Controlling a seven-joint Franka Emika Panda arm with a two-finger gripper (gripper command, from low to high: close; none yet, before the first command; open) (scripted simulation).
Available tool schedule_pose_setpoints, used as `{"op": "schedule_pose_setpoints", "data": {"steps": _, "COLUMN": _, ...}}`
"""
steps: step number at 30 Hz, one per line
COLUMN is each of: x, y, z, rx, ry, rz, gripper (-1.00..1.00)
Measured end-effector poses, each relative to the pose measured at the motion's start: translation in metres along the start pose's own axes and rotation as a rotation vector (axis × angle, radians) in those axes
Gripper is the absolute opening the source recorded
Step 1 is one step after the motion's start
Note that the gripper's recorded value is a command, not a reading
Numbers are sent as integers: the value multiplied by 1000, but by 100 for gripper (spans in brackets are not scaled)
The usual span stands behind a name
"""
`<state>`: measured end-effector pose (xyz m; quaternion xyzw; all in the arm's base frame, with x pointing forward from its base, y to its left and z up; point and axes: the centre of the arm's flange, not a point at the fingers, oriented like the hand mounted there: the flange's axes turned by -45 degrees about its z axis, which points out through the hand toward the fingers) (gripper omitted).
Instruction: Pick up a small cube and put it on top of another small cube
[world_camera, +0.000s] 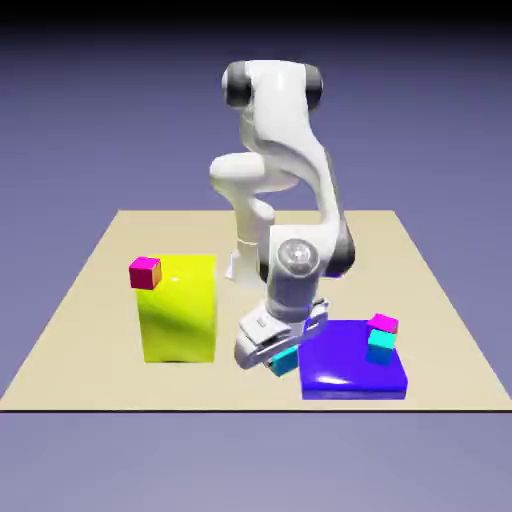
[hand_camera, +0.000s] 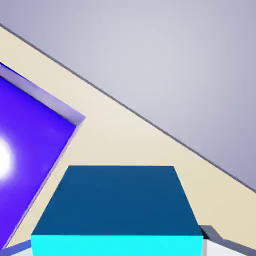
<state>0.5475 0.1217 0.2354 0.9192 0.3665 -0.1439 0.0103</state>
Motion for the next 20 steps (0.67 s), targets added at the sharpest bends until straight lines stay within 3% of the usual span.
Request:
{"op": "schedule_pose_setpoints", "data": {"steps": 10, "x": 51, "y": -205, "z": -64, "rx": -228, "ry": -16, "rz": -512, "gripper": -100}}
{"op": "schedule_pose_setpoints", "data": {"steps": 14, "x": 58, "y": -194, "z": -6, "rx": -229, "ry": -17, "rz": -511, "gripper": -100}}
{"op": "schedule_pose_setpoints", "data": {"steps": 15, "x": 59, "y": -192, "z": 4, "rx": -228, "ry": -16, "rz": -512, "gripper": 100}}
{"op": "schedule_pose_setpoints", "data": {"steps": 17, "x": 59, "y": -192, "z": 4, "rx": -231, "ry": -16, "rz": -512, "gripper": 100}}
{"op": "schedule_pose_setpoints", "data": {"steps": 20, "x": 53, "y": -203, "z": -54, "rx": -232, "ry": -17, "rz": -511, "gripper": 100}}
